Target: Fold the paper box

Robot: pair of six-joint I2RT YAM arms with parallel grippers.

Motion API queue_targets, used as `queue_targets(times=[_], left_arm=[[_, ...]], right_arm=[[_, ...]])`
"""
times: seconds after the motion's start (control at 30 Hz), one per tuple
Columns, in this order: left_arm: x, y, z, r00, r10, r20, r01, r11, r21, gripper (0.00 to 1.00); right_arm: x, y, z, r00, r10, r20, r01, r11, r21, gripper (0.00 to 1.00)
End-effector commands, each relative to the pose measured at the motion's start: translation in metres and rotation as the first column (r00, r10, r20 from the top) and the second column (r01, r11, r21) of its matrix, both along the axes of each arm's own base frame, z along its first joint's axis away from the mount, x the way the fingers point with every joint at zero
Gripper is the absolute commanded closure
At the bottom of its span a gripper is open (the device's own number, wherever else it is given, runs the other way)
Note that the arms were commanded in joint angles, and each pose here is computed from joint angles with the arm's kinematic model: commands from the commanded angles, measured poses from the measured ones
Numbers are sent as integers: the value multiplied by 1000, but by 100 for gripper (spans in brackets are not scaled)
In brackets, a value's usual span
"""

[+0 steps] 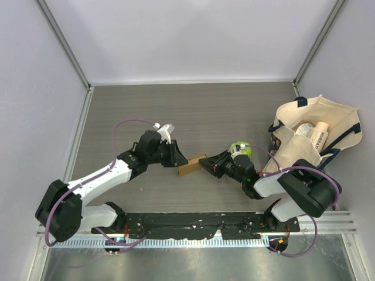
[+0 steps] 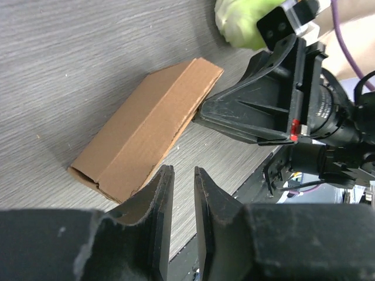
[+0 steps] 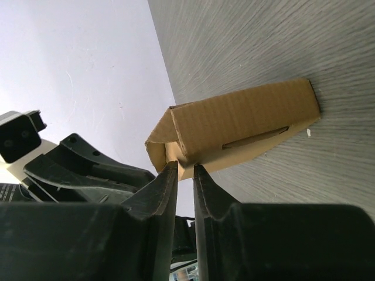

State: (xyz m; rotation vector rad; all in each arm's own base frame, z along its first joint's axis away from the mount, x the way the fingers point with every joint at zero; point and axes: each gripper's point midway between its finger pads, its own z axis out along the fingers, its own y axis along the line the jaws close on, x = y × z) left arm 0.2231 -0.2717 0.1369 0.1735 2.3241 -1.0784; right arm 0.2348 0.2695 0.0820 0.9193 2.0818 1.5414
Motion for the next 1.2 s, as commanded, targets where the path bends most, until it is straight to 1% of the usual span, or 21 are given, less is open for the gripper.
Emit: queue_targets(times=[0.0,0.07,0.17,0.2,0.33,0.5,0.67,0.77,0.8,0.83,0.87,0.97,1.0,1.03,1.07,1.17], left_arm=[[15,-16,27,997,-27,76,33,996,-79,76],[17,-19,29,996,-33,84,41,995,-89,76],[18,-19,22,997,-38,74,43,997,-70,76],[18,-19,19,997,-40,70,44,997,-61,76],[17,-19,10,997,-53,55,55,998,-40,76],[16,-20,0,997,-72,41,73,997,-28,77],[12,-24,-15,995,-101,0,101,995,-24,77],[9,-28,-5,993,-121,8,121,991,-54,74],[10,-28,8,992,-120,40,123,990,-74,70],[9,-28,14,991,-121,52,125,989,-81,68],[15,-28,26,990,-107,90,115,990,-81,67],[23,-22,52,984,-86,154,94,994,-49,63],[23,-19,53,985,-84,149,89,996,-27,63],[26,-18,54,986,-80,149,83,996,-13,65],[32,-15,57,985,-65,157,64,998,14,69],[44,-12,43,992,-43,122,35,997,74,78]], right_arm=[[-37,-33,-91,917,-92,-389,35,988,-152,78],[-38,-34,-93,918,-89,-386,28,987,-160,77],[-36,-32,-92,929,-73,-363,8,984,-177,75],[-34,-31,-90,932,-69,-357,5,984,-178,72],[-31,-28,-92,933,-62,-353,-10,980,-198,67],[-27,-29,-97,933,-69,-354,-24,968,-251,66],[-34,-38,-109,914,-102,-393,-26,951,-307,68],[-37,-42,-114,909,-109,-403,-29,946,-322,69],[-39,-43,-116,906,-111,-408,-31,945,-327,69],[-40,-44,-117,903,-113,-413,-32,944,-328,69],[-42,-45,-119,902,-111,-416,-36,943,-331,69],[-44,-47,-121,902,-111,-418,-41,940,-338,69],[-45,-48,-122,902,-110,-418,-43,939,-341,69],[-45,-48,-122,902,-109,-417,-45,938,-342,69],[-45,-48,-122,904,-109,-413,-44,938,-345,69],[-44,-47,-120,905,-109,-411,-42,939,-342,69]])
